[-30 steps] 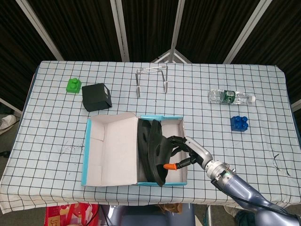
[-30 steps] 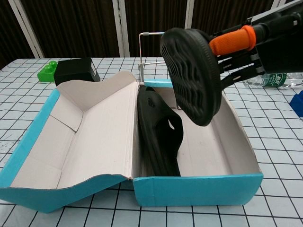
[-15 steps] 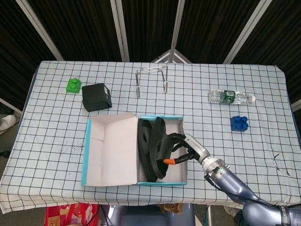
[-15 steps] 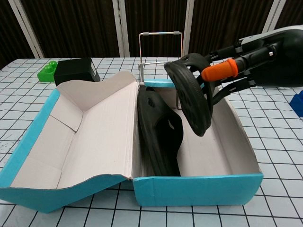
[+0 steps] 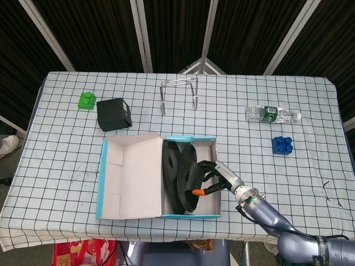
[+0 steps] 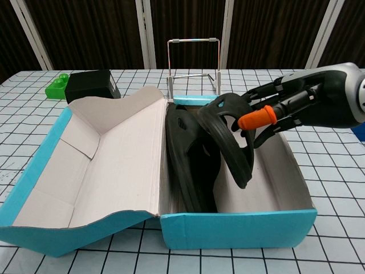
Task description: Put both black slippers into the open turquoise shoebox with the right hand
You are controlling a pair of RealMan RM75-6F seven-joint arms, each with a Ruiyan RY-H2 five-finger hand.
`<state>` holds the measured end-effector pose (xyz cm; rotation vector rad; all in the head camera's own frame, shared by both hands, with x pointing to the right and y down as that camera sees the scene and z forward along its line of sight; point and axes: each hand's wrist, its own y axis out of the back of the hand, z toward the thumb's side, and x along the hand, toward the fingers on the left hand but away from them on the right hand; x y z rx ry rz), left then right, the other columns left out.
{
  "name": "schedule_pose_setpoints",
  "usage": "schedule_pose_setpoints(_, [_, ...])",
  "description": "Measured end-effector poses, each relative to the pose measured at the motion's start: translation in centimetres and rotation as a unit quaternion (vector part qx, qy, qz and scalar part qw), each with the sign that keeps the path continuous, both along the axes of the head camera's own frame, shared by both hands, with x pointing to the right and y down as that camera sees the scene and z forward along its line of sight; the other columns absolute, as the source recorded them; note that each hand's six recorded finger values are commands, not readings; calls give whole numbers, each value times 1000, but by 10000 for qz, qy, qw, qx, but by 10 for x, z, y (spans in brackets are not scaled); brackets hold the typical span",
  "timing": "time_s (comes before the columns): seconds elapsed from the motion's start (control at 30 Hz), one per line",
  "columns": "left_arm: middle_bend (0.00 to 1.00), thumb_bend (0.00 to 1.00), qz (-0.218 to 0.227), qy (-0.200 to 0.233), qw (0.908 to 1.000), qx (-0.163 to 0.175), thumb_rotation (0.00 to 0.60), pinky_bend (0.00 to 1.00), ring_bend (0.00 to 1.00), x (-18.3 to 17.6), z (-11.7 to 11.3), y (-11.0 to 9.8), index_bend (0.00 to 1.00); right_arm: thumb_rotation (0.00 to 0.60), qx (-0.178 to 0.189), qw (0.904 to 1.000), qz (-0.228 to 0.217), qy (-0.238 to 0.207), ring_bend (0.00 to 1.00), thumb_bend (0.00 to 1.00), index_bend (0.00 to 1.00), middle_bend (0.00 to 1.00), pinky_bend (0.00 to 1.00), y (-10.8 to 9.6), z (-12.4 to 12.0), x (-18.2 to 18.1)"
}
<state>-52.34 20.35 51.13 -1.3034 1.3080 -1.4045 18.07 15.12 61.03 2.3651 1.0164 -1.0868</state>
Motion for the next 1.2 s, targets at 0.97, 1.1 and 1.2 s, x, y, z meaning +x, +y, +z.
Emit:
schedule_pose_setpoints(0.97, [54, 643, 35, -6, 10000, 13, 600, 97, 29, 2, 1, 0, 236, 600, 507, 9964, -340, 593, 344, 811, 644, 413, 323, 17, 36, 16])
schedule_pose_setpoints(1.1, [54, 643, 40, -5, 10000, 10, 600, 97, 28, 2, 1, 0, 236, 600, 491, 9958, -411, 652, 344, 812, 644, 413, 323, 21, 40, 16])
schedule_pose_setpoints(1.2, [54, 643, 44, -7, 10000, 4, 600, 97, 28, 2, 1, 0, 236, 600, 512, 9950, -480, 707, 344, 812, 644, 413, 323, 23, 42, 15])
